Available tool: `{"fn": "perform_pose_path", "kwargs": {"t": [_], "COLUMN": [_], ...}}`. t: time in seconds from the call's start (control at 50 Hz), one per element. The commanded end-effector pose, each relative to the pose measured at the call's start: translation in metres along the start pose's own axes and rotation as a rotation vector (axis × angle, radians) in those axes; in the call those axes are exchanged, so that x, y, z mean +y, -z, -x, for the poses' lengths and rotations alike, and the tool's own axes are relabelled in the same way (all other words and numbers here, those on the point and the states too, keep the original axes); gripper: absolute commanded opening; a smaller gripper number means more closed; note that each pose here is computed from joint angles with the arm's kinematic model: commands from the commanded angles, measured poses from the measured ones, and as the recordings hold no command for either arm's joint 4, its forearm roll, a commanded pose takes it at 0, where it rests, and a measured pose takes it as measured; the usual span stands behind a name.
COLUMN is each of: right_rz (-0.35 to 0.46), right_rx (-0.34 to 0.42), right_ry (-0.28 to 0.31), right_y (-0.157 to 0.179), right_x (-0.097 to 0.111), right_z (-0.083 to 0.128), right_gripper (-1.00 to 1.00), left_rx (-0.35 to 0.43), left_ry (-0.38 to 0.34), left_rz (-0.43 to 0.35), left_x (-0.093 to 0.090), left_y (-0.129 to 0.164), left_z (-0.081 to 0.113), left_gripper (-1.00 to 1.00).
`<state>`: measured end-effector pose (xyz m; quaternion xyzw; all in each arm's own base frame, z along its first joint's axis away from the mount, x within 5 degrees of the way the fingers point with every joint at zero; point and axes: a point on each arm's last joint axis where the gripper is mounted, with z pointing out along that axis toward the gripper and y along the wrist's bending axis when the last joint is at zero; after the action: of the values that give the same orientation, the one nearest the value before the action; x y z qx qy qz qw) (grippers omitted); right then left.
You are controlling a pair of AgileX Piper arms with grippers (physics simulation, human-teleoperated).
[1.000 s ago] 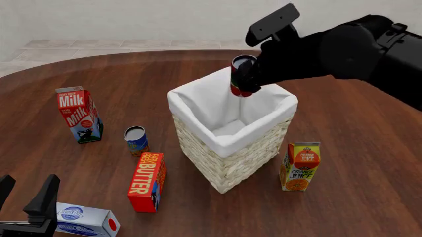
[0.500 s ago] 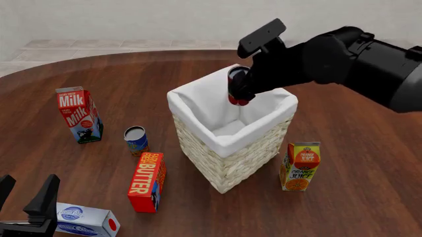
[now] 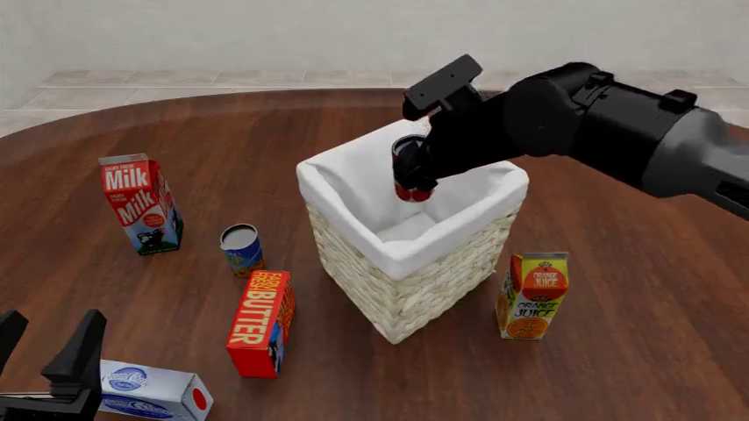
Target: Pick up the tomato sauce, and put it in the basket.
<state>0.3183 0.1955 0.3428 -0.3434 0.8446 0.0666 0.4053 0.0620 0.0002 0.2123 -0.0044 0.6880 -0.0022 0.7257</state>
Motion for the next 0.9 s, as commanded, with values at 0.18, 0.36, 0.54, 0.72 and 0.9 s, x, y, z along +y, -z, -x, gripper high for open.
{"fn": "perform_pose_path", "kwargs": {"t": [0.18,0.36,0.54,0.72,0.9], "right_rz": [0.006,0.004,0.011,0.012,0.012], "right_rx": [0.05,0.068,0.086,0.112,0.132], "right_ry": [-0.029,-0.032,-0.033,-0.036,-0.038], "right_y": [-0.02,-0.028,-0.038,-0.047,-0.055], "right_x": [-0.001,-0.003,-0.001,-0.003,-0.004], "right_z": [-0.007,-0.012,-0.014,-0.019,-0.024], "right_gripper": [-1.0,-1.0,-1.0,-1.0,-1.0], "left_rx": [0.0,0.0,0.0,0.0,0.0], "left_ry": [0.0,0.0,0.0,0.0,0.0], "left_rz": [0.0,0.0,0.0,0.0,0.0], "left_x": [0.0,0.0,0.0,0.0,0.0], "left_y": [0.0,0.0,0.0,0.0,0.0], "left_z": [0.0,0.0,0.0,0.0,0.0], "left_gripper": [1.0,1.0,1.0,1.0,1.0]}}
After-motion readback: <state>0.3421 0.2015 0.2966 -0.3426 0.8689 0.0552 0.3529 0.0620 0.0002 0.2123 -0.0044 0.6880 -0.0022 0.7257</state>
